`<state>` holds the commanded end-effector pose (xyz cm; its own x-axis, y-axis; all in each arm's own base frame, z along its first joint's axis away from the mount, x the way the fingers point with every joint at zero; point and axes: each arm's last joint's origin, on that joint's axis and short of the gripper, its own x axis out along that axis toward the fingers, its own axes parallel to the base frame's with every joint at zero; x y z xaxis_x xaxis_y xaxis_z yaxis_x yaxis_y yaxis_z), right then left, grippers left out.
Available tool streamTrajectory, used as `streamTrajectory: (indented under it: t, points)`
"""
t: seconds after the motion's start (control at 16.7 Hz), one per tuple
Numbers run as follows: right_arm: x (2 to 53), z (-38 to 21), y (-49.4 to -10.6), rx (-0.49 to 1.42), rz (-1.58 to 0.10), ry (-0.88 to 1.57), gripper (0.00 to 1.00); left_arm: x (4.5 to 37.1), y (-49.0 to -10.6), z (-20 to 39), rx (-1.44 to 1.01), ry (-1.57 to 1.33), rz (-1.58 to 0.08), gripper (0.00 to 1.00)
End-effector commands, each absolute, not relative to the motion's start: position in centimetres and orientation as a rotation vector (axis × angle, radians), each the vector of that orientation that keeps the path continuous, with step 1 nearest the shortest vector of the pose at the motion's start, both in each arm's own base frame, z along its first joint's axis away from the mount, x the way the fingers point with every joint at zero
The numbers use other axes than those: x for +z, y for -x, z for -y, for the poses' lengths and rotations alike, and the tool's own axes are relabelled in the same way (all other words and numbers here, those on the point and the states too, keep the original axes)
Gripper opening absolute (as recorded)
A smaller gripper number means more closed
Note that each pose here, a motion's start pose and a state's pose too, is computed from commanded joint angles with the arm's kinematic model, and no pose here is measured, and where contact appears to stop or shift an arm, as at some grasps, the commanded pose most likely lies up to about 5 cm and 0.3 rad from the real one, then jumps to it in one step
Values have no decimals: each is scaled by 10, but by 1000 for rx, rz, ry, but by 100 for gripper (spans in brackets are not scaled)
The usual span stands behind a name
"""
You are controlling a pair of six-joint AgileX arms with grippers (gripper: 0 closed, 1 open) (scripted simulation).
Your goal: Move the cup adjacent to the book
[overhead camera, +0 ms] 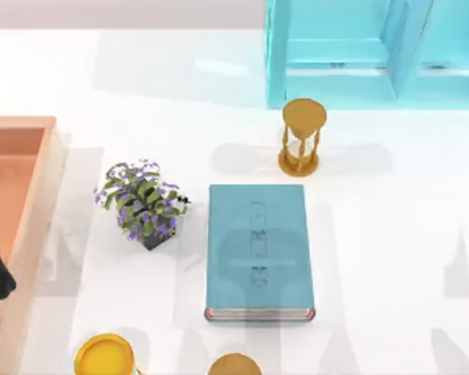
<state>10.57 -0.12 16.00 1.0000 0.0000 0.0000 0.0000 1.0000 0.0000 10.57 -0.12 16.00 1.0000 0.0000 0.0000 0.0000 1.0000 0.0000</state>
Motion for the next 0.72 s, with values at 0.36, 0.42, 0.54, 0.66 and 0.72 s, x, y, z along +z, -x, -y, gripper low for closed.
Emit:
streamTrajectory:
  t: [0.36,0.42,0.54,0.66,0.72]
  points:
    - [171,2,-107,-1,-114,106,100,160,-106,1,0,0,0,100]
    - [175,2,-108,4,-169,158,100,160,-106,1,0,0,0,100]
    - [184,2,-111,32,-304,290,100,160,-106,1,0,0,0,100]
    - [193,3,-115,93,-467,451,100,160,-106,1,0,0,0,100]
    - [197,3,-118,140,-556,537,100,160,-106,1,0,0,0,100]
